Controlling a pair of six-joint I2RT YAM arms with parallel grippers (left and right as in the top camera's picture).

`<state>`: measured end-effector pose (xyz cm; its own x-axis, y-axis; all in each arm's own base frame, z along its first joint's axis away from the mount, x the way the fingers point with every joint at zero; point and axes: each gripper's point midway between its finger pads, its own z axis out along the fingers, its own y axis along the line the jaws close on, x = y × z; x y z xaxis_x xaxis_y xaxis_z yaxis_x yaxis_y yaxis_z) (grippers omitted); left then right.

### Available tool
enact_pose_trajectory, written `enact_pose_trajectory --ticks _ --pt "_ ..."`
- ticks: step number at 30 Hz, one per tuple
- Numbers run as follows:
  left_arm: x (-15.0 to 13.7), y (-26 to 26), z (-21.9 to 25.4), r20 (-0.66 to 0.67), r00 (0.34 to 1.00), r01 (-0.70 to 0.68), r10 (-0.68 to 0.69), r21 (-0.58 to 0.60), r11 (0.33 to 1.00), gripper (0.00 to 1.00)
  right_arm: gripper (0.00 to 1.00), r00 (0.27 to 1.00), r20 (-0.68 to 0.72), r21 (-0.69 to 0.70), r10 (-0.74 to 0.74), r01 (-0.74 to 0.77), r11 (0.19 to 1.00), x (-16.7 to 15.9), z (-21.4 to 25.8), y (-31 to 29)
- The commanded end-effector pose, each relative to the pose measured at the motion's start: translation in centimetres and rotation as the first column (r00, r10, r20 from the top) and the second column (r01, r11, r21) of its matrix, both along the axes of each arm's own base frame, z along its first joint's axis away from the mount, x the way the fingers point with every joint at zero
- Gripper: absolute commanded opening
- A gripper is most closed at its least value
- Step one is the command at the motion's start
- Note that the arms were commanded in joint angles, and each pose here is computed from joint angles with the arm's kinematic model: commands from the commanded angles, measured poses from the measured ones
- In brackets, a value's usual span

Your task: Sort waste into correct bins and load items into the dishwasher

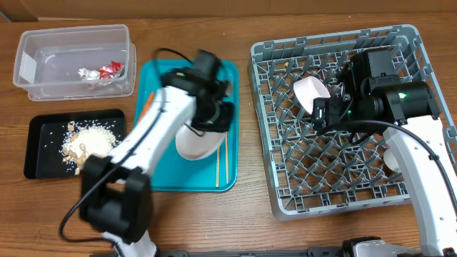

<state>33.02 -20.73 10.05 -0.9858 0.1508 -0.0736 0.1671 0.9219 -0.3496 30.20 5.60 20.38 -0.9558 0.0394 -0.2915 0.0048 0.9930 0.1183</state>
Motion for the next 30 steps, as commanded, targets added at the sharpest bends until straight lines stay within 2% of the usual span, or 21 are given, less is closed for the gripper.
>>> enact_pose_trajectory --ticks 1,4,8,9,12,15,20,23,26,30 --pt "0.8 -1.8 -2.7 -0.027 0.994 -0.102 0.104 0.06 0.993 0.04 1.0 1.0 0.027 0.004 -0.008 0.008 1.0 0.4 0.8 0.0" --pt "0.7 -3.8 -2.8 -0.013 0.998 -0.064 0.065 0.016 0.998 0.06 1.0 1.0 0.027 0.004 -0.008 0.008 1.0 0.4 0.8 0.0" --pt "1.0 -3.8 -1.7 -0.007 1.0 -0.014 0.014 -0.024 1.0 0.27 1.0 1.0 0.026 0.004 -0.008 0.008 1.0 0.4 0.8 0.0" --pt "1.2 -3.5 -1.3 -0.006 1.0 -0.014 0.014 -0.023 1.0 0.29 1.0 1.0 0.025 0.004 -0.008 0.008 1.0 0.3 0.7 0.0" --pt "1.9 -0.8 0.9 -0.017 0.999 -0.05 0.05 -0.009 0.999 0.32 1.0 1.0 0.024 0.004 -0.008 0.008 1.0 0.3 0.7 0.0" --pt "2.6 3.2 4.4 0.009 0.997 -0.078 0.078 0.0 0.997 0.3 1.0 1.0 0.026 0.033 0.002 -0.003 0.999 0.4 0.8 0.5" --pt "2.9 12.8 10.3 0.132 0.947 -0.302 0.294 0.046 0.952 0.31 1.0 0.994 0.051 0.19 0.097 -0.105 0.976 0.4 1.7 4.3" --pt "1.3 19.6 13.3 0.188 0.87 -0.473 0.456 0.053 0.88 0.38 1.0 0.976 0.081 0.194 0.202 -0.214 0.957 -0.2 2.0 7.8" --pt "-0.1 22.9 14.4 0.196 0.817 -0.562 0.543 0.053 0.826 0.49 1.0 0.949 0.116 0.189 0.294 -0.312 0.931 -0.9 2.1 11.6" --pt "-1.2 25.4 14.3 0.169 0.774 -0.626 0.61 0.065 0.777 0.49 1.0 0.913 0.141 0.134 0.382 -0.4 0.907 -1.2 0.7 16.9"
